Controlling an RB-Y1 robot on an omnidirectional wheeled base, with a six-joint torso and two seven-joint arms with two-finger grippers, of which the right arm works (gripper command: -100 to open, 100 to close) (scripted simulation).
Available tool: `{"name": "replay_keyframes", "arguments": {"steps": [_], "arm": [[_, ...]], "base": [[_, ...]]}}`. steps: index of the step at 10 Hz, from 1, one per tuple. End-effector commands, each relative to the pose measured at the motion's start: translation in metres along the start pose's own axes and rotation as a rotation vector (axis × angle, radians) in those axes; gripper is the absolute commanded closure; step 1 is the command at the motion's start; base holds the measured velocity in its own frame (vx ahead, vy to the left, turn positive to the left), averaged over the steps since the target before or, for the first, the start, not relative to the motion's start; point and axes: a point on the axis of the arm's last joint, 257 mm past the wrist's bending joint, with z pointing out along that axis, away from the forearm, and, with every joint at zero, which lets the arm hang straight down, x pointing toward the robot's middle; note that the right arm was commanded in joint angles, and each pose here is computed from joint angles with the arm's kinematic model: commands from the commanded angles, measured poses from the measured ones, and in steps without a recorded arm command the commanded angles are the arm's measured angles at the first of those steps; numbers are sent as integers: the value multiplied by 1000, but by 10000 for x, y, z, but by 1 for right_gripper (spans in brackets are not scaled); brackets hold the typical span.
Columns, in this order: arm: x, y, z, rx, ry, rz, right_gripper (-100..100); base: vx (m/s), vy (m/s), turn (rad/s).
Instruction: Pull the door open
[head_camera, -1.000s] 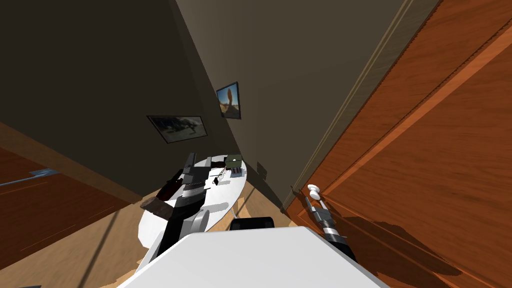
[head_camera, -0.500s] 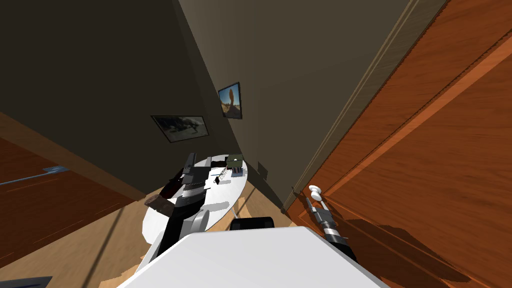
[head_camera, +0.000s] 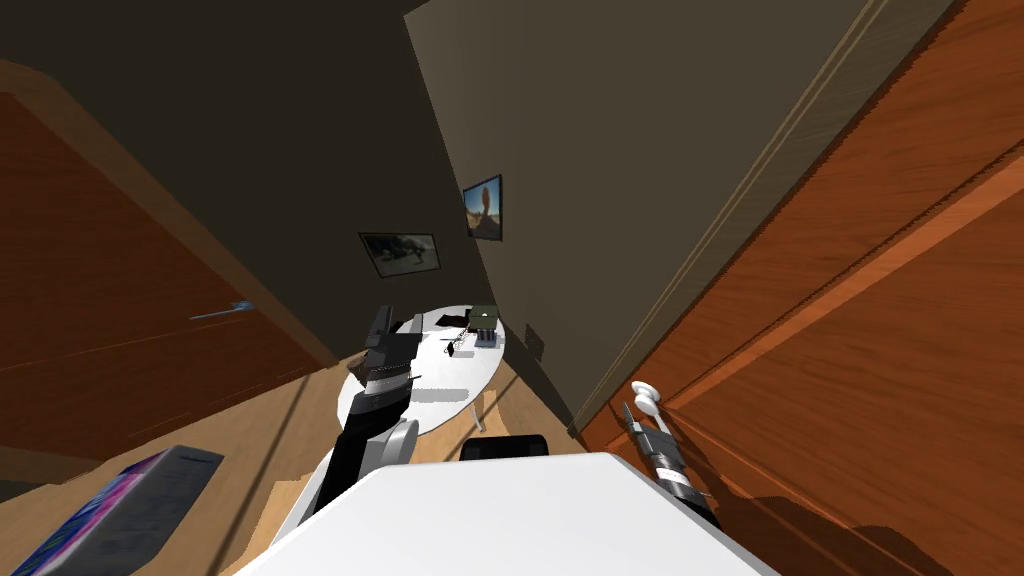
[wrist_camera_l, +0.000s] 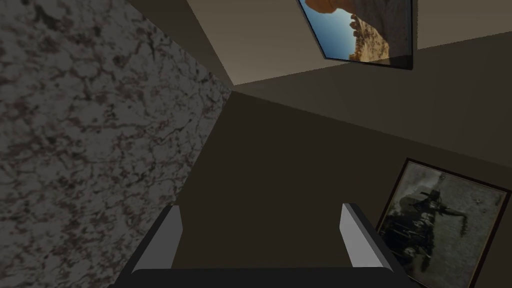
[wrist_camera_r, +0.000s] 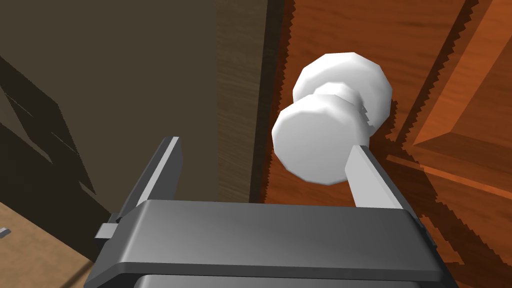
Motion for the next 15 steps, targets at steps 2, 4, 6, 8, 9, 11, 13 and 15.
{"name": "replay_keyframes", "arguments": {"steps": [2, 4, 6, 8, 9, 11, 13, 15], "arm": [[66, 202, 1, -57, 13, -11, -100], [66, 202, 1, -57, 13, -11, -100], [64, 336, -55, -102, 12, -10, -100], [64, 336, -55, -102, 12, -10, -100], [65, 465, -113, -145, 12, -9, -100], [69, 576, -166, -181, 12, -7, -100], [65, 585, -172, -183, 10, -9, -100], [72, 696, -229, -222, 13, -5, -100]], "base": [[-41, -23, 181], [-4, -3, -3], [-16, -5, 123], [-44, -24, 91], [-52, -22, 196], [-83, -32, 259], [-18, -21, 27], [-54, -15, 181]]}}
